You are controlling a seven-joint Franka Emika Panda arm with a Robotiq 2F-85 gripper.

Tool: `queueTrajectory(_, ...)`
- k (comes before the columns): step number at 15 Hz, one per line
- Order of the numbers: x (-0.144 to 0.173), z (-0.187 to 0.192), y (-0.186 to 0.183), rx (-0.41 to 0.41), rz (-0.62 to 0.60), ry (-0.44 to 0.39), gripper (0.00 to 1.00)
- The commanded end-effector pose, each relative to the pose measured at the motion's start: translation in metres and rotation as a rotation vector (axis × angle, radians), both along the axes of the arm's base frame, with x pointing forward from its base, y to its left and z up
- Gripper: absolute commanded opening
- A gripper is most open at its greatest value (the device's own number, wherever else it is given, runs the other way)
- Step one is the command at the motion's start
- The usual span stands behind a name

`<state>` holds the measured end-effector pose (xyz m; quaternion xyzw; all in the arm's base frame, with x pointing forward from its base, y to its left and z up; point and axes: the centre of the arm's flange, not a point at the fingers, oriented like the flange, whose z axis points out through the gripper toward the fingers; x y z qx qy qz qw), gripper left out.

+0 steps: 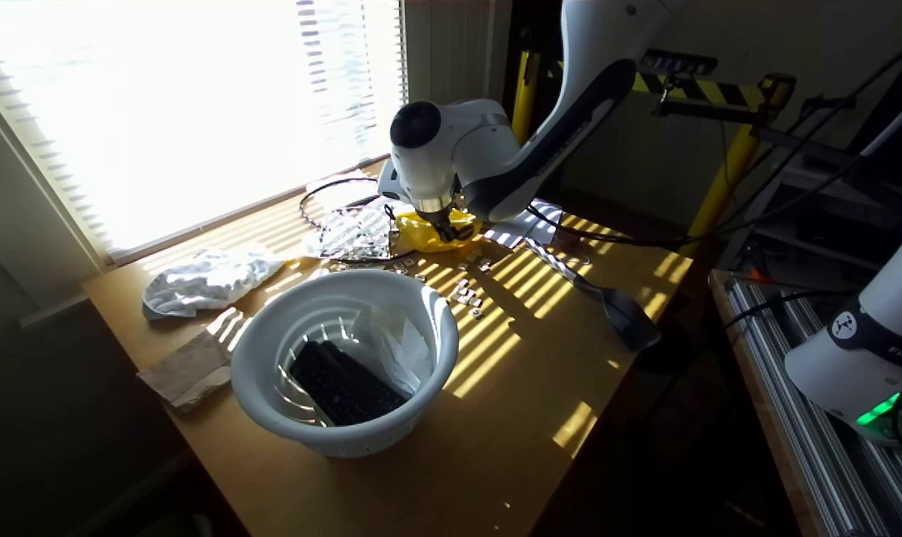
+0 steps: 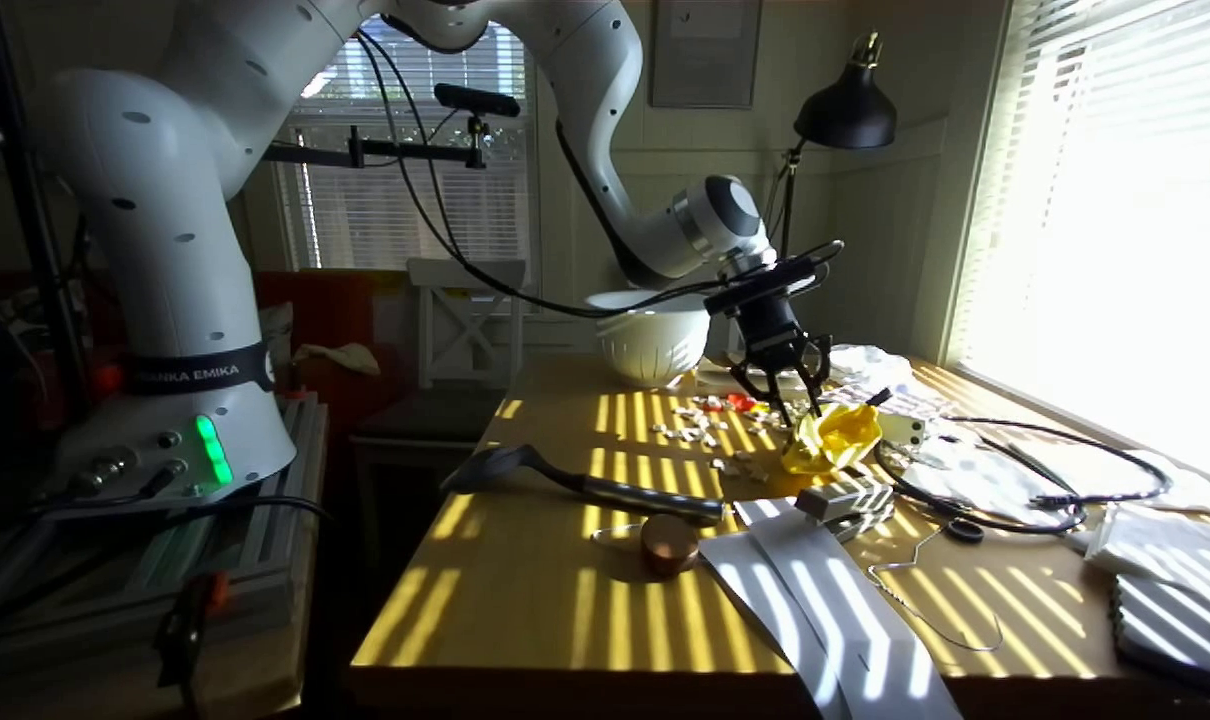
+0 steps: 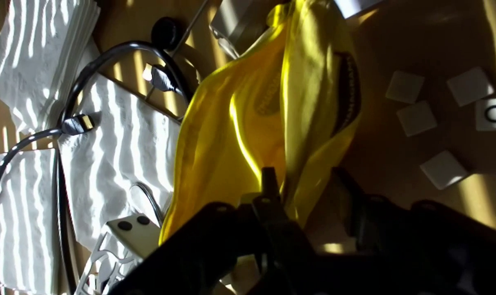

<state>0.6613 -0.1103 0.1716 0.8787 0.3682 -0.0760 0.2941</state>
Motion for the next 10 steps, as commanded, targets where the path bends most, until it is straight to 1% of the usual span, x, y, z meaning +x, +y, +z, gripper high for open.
queueTrajectory(1,-0.016,0.048,0.016,0.04,0.014,-0.004,0.7)
queueTrajectory(2,-0.02,0.059,0.021,0.057,0.041,-0.021,0.77)
queueTrajectory(3,-0.022,0.071,0.027,0.101,0.091,-0.035,0.84)
queueTrajectory(5,-0.019,0.086,0.039,0.199,0.144,-0.064,0.98)
queueTrajectory(6,-0.015,0.089,0.042,0.252,0.139,-0.062,1.0)
queueTrajectory(8,-0.011,0.09,0.043,0.353,0.081,-0.045,1.0)
queueTrajectory(10,-0.013,0.087,0.037,0.41,-0.051,-0.053,1.0)
